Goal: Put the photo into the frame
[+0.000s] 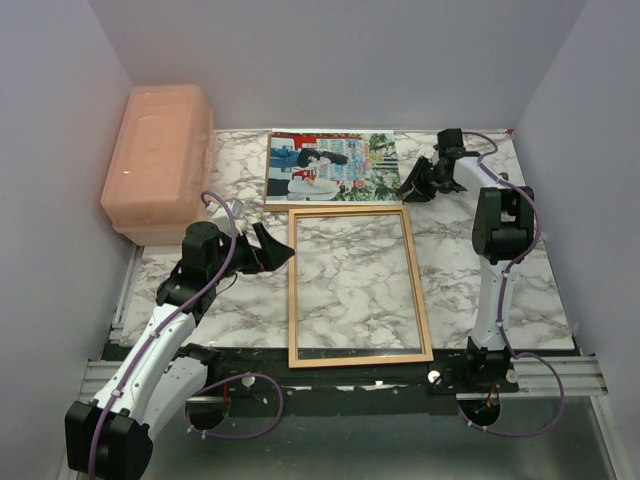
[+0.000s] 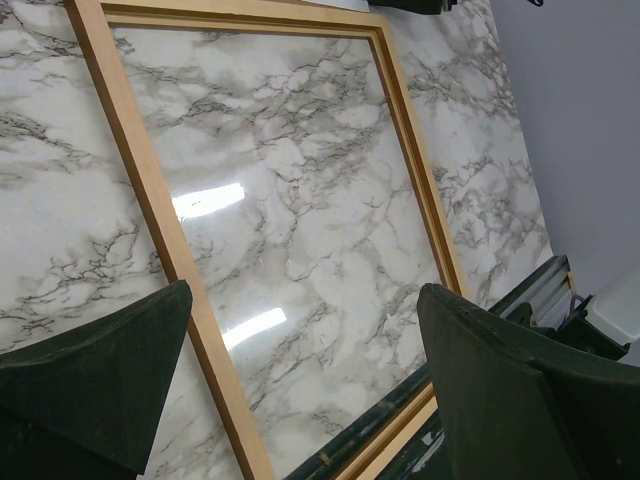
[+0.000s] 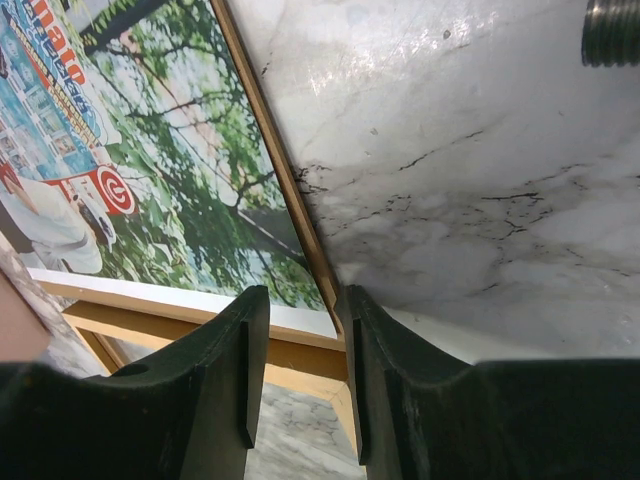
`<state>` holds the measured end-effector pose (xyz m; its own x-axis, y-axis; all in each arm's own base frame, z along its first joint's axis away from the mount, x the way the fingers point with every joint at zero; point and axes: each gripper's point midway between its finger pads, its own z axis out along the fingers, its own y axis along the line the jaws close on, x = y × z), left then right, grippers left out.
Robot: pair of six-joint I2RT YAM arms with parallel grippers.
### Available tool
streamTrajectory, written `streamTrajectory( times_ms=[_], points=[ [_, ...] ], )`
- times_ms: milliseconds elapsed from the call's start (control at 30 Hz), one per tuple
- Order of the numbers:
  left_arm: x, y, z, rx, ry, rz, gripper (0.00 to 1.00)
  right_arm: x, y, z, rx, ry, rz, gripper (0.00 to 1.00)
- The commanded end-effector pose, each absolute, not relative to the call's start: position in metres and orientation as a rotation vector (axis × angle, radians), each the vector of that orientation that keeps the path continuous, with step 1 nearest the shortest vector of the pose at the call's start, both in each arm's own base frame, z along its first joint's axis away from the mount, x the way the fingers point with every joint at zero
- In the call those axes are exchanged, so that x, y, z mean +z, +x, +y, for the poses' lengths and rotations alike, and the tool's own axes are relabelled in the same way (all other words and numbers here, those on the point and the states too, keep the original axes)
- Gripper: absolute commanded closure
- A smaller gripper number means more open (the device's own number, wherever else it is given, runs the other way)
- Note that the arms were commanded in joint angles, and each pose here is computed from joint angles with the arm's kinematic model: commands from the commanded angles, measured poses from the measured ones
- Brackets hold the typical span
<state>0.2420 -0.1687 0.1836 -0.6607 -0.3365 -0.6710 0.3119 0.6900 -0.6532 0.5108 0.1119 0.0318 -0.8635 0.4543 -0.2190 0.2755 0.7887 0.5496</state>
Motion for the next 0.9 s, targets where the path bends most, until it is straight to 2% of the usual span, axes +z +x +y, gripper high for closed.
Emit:
streamTrajectory(
  times_ms=[0,467,867],
  points=[
    [0.187,0.243,-0.168,-0.988,0.007,2.052,0.02,0.05,0.508,0.105,0.675,0.556,2.626,0.59],
    [0.185,0.243,-0.169,-0.989,0.012,2.061,0.01,0.065,0.523,0.112,0.72,0.543,2.584,0.64],
    [0.183,0.242,-0.169,-0.99,0.011,2.066,0.02,0.035,0.521,0.121,0.685,0.532,2.647,0.64]
  ],
)
